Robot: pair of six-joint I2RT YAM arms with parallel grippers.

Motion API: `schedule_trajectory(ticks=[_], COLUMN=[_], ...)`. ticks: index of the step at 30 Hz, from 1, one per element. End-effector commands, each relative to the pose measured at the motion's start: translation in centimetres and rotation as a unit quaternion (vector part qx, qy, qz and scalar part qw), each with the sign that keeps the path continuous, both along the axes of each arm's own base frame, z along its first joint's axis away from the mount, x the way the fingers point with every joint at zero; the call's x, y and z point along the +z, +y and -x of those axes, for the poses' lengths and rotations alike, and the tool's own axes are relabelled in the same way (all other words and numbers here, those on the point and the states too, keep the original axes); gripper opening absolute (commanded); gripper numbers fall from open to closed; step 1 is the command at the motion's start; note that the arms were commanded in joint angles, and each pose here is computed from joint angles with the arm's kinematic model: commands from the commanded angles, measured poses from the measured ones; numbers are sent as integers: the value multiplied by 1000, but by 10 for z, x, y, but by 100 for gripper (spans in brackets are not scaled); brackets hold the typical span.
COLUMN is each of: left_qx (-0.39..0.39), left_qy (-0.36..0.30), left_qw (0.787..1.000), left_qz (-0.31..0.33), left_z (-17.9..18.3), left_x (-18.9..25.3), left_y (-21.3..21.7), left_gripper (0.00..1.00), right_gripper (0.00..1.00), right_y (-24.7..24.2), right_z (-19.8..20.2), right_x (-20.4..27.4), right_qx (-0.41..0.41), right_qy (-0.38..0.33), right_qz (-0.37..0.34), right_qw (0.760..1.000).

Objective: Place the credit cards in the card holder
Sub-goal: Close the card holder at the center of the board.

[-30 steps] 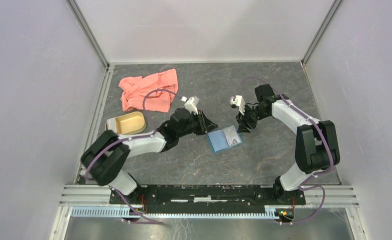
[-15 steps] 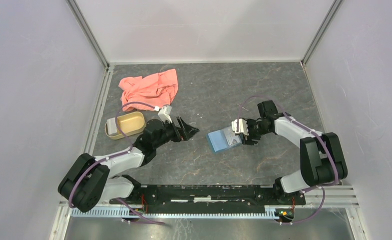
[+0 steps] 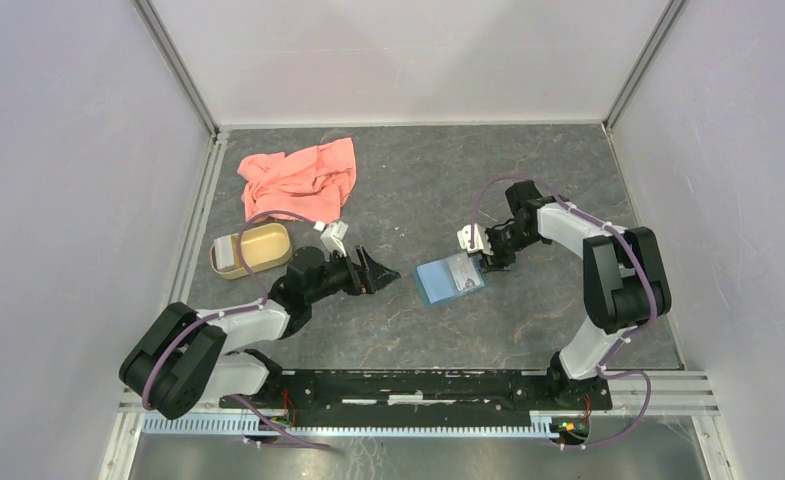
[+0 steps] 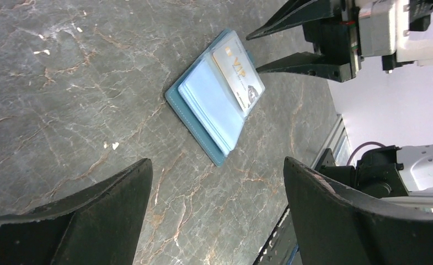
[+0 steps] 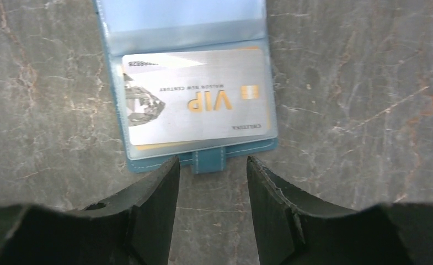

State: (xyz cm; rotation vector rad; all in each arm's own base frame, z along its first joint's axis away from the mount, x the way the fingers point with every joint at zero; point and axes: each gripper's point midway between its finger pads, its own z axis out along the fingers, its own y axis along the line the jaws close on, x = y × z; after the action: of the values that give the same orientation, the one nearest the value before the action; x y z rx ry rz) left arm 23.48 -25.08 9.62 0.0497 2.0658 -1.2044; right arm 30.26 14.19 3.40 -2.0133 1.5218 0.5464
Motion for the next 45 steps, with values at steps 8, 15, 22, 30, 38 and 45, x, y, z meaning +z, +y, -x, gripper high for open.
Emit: schedule_trajectory(ticks=[8, 15, 22, 30, 38, 45], left_qx=[-38, -35, -29, -8, 24, 21], left_qy=[-25, -22, -5, 55, 124, 155], left_qw=[999, 999, 999, 998, 981, 974], left_qz=[28, 28, 25, -25, -146, -165], left_z=[3, 3, 1, -4, 0, 6], left_x=[11, 11, 8, -12, -50, -66], left_y=[-12, -11, -12, -19, -38, -53], left_gripper=[91, 91, 88, 81, 82, 83], right_gripper=[48, 27, 9, 8, 17, 17], right_y=[4, 7, 27, 26, 20, 19], right_z=[10, 17, 34, 41, 55, 62], right_x=[-16, -10, 17, 22, 31, 26], right_qx=[6, 2, 26, 26, 51, 67], right_qy=[48, 61, 17, 58, 63, 62], right_qz=[12, -1, -85, -116, -163, -162], right_qw=[999, 998, 996, 991, 983, 983])
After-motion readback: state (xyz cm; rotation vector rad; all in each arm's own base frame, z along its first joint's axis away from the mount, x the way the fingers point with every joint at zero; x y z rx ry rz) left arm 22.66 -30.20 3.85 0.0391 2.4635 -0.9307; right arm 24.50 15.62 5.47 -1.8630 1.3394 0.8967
